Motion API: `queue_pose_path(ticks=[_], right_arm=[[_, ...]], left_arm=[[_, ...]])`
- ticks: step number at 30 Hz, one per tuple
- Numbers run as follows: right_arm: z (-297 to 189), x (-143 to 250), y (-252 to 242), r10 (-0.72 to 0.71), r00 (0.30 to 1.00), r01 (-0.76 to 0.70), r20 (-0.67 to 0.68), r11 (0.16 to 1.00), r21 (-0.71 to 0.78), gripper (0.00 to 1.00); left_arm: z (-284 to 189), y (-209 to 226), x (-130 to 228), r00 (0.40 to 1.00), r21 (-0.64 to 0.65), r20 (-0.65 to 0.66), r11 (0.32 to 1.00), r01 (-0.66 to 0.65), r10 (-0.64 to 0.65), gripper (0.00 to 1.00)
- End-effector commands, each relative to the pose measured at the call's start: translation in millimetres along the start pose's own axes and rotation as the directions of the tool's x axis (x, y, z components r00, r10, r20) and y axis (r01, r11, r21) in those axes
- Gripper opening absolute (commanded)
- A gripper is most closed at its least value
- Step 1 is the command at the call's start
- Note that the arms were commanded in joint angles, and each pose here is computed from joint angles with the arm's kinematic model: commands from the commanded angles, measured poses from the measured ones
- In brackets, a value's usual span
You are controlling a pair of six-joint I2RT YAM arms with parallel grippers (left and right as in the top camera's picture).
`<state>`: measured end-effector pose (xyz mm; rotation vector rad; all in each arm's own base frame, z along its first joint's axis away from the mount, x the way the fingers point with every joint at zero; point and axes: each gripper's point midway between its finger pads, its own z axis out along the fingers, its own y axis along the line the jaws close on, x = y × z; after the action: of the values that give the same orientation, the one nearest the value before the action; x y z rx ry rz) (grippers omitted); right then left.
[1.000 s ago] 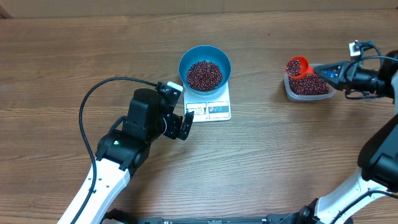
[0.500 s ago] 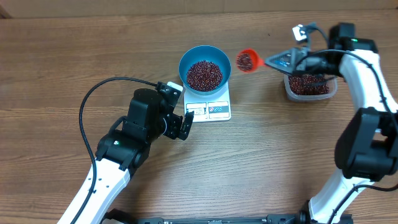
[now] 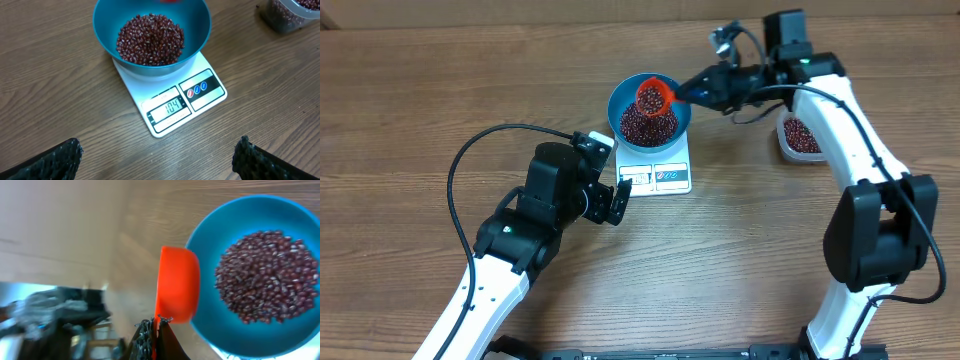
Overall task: Scoop item into bowl and weigh 150g on scale
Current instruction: 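Swing the filled scoop left over the teal bowl, then tip the red scoop to pour beans into the teal bowl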
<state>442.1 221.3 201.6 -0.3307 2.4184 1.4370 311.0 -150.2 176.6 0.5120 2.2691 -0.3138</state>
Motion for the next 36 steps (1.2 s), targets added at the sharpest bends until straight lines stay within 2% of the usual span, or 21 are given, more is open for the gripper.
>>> queue_pose_path(ticks=[1,6,11,17,22,25,29,36], right_arm=[[3.0,-22.3,-11.1,-0.050,0.997,0.034,0.063,0.973,0.228,0.04],[7.4,-27.7,-12.5,-0.188,0.982,0.157,0.022,0.874,0.460,0.04],[-6.5,-34.4,-16.7,-0.266,0.964,0.191,-0.009,0.668,0.719,0.04],[-8.8,-27.2,-13.3,-0.327,0.940,0.260,-0.100,0.492,0.831,0.04],[-10.5,-22.5,-10.2,-0.353,0.923,0.290,-0.152,0.382,0.877,0.04],[-6.0,-20.3,-5.3,-0.372,0.910,0.321,-0.182,0.357,0.877,0.04],[-3.1,-19.5,-2.9,-0.377,0.908,0.326,-0.182,0.365,0.872,0.04],[7.4,-15.8,4.5,-0.367,0.916,0.338,-0.163,0.487,0.805,0.04]], left_arm=[[2.6,0.3,3.2,1.000,0.004,-0.012,1.000,0.014,-0.014,1.00],[2.6,0.3,3.2,1.000,0.004,-0.012,1.000,0.014,-0.014,0.99],[2.6,0.5,3.2,1.000,0.004,-0.012,1.000,0.014,-0.014,0.99],[2.7,0.5,3.4,1.000,0.004,-0.012,1.000,0.014,-0.014,0.99],[2.5,0.4,3.2,1.000,0.004,-0.011,1.000,0.014,-0.014,1.00],[2.6,0.5,3.3,1.000,0.004,-0.012,1.000,0.014,-0.014,1.00],[2.6,0.5,3.3,1.000,0.004,-0.012,1.000,0.014,-0.014,1.00],[2.6,0.3,3.3,1.000,0.004,-0.012,1.000,0.014,-0.014,1.00]])
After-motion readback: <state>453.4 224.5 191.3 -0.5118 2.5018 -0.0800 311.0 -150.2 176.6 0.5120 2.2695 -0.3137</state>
